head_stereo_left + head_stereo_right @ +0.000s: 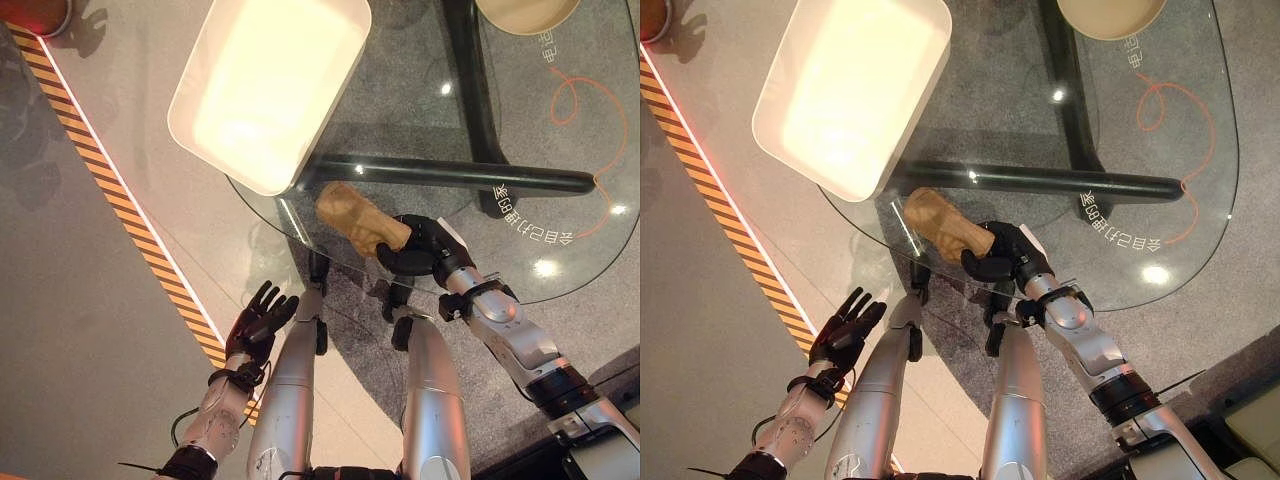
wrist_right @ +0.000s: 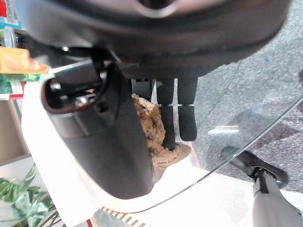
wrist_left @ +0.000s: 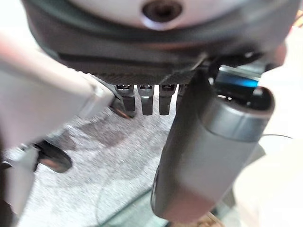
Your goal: Wipe the table with a cloth and put it in the basket.
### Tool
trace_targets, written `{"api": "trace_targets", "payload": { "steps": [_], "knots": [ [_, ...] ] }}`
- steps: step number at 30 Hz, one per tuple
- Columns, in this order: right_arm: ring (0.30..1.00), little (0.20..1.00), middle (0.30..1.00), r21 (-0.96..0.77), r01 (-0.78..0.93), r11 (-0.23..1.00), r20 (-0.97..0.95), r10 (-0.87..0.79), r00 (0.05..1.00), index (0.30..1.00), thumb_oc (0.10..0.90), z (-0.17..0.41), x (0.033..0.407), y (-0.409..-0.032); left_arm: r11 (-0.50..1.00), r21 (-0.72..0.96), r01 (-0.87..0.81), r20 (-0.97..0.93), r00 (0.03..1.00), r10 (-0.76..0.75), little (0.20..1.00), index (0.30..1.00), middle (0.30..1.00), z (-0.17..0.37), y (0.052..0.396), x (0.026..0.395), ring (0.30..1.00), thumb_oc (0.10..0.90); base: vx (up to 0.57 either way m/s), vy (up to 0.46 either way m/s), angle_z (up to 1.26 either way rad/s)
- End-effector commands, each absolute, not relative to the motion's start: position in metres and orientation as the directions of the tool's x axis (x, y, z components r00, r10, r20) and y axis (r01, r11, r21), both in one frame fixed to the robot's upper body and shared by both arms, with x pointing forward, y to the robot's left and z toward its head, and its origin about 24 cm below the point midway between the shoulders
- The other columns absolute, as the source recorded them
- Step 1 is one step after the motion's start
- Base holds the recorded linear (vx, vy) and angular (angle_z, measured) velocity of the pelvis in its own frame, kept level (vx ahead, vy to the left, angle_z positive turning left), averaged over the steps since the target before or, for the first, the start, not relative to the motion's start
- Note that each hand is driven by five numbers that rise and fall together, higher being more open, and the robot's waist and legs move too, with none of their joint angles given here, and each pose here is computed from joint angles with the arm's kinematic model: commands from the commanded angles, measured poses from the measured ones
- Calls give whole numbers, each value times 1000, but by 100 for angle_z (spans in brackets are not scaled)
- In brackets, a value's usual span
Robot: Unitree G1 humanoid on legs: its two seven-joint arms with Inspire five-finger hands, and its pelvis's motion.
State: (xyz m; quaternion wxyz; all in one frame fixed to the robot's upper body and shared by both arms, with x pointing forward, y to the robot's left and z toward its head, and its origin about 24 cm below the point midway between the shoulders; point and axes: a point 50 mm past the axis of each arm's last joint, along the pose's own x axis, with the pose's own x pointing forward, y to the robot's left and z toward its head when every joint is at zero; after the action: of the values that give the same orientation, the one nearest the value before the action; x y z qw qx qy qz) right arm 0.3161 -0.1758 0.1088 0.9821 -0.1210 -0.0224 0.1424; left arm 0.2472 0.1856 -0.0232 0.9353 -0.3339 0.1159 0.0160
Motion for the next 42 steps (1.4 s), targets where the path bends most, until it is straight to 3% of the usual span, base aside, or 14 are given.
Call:
{"api": "trace_targets", "payload": {
  "steps": [1, 5, 9, 19, 25, 32, 36, 42],
  "knots": [
    [300, 200, 300, -205, -376, 904, 320, 425, 847, 300, 100, 166, 296, -156, 742, -659, -122, -219, 975, -34, 900, 900, 900, -25, 196, 220, 900, 800, 0, 0, 0],
    [300, 200, 300, -180, -381, 907, 373, 421, 827, 300, 100, 171, 285, -158, 682, -731, 15, -106, 985, -136, 900, 900, 900, -6, 185, 221, 900, 800, -8, -3, -2],
    [300, 200, 300, -143, -492, 859, 495, 492, 716, 300, 100, 190, 264, -147, 646, -758, 90, -60, 977, -205, 900, 900, 900, 4, 175, 220, 900, 800, 0, 0, 0],
    [300, 200, 300, -206, -484, 851, 571, 506, 646, 300, 100, 204, 242, -147, 487, -844, 222, 87, 955, -285, 900, 900, 900, 29, 164, 220, 900, 800, -9, 0, -5],
    [300, 200, 300, -275, -475, 836, 564, 540, 625, 300, 100, 202, 234, -145, 247, -880, 405, 304, 881, -361, 900, 900, 900, 54, 149, 216, 900, 800, -10, -5, -8],
    [300, 200, 300, -309, -491, 814, 531, 576, 622, 300, 100, 198, 234, -139, 141, -884, 445, 373, 855, -361, 900, 900, 900, 67, 142, 219, 900, 800, 17, -4, -4],
    [300, 200, 300, -327, -507, 797, 495, 602, 626, 300, 100, 191, 233, -139, -30, -880, 473, 452, 818, -355, 900, 900, 900, 75, 138, 216, 900, 800, 13, -18, -6],
    [300, 200, 300, -311, -585, 750, 501, 652, 569, 300, 100, 193, 227, -130, -30, -869, 493, 472, 811, -347, 900, 900, 900, 82, 137, 220, 900, 800, 0, 0, 0]
  ]
}}
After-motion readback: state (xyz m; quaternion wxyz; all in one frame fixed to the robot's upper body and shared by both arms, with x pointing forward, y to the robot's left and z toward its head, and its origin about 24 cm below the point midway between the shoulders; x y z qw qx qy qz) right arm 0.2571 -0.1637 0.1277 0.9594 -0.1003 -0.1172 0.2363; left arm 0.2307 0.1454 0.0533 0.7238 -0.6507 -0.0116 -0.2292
